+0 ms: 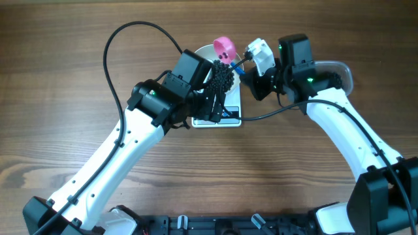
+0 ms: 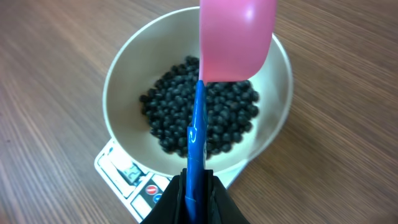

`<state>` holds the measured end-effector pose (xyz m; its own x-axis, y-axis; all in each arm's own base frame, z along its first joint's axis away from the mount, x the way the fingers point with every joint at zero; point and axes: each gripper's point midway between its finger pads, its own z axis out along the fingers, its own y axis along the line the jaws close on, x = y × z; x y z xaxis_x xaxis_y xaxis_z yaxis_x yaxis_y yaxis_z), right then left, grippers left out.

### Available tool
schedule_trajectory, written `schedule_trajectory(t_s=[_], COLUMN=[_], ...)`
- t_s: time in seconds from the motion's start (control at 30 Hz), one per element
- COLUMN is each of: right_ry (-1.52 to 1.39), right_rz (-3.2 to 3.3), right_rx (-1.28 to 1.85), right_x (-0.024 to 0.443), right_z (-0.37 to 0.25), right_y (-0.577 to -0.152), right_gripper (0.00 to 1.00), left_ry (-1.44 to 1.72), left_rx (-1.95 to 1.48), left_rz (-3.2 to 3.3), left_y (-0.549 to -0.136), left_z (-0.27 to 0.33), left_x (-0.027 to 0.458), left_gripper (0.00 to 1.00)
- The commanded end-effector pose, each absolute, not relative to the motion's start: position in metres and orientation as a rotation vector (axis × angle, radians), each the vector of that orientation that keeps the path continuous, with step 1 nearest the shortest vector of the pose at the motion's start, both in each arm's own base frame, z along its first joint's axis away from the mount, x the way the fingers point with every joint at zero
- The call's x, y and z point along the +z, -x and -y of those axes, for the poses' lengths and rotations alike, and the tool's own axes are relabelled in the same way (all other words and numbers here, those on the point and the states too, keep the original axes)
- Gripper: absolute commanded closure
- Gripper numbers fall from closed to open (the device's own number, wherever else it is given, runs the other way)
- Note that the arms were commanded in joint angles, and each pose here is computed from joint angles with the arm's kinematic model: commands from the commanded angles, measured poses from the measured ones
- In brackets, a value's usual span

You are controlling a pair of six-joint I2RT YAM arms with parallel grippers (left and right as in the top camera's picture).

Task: Scoop item into bowl and weigh 150g on scale
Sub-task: 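Tilt scoop and shake beans gradually into white bowl with right gripper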

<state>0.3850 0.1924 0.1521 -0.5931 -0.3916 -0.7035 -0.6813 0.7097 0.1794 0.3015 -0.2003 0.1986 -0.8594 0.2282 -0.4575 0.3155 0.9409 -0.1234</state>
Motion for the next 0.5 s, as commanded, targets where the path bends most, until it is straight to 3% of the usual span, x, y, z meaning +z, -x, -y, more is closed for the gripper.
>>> schedule_trajectory(t_s=[0.0, 0.13, 0.3, 0.47], right_ry=[0.892, 0.840, 0.932, 1.019], right_rz=[-2.181, -2.235, -2.168, -2.129], right_rx=[0.609, 0.314, 0.420, 0.292], right_x=[0.169, 0.158, 0.167, 0.164], right_z=[-0.203, -0.172, -0.203, -0.204], right_y=[-0.379, -0.400, -0.386, -0.388], right_gripper=[0.96, 0.96, 0.96, 0.96], left_ry=[-0.404, -0.404, -0.404, -0.404], left_rx=[-0.269, -0.269, -0.269, -0.269], left_rz=[-2.614, -2.614, -2.614, -2.614], left_y=[-0.303, -0.303, -0.303, -0.303], left_z=[0.201, 0.201, 0.201, 0.201], left_x=[0.209, 0.209, 0.209, 0.209], left_gripper=[0.00, 0.00, 0.00, 0.00])
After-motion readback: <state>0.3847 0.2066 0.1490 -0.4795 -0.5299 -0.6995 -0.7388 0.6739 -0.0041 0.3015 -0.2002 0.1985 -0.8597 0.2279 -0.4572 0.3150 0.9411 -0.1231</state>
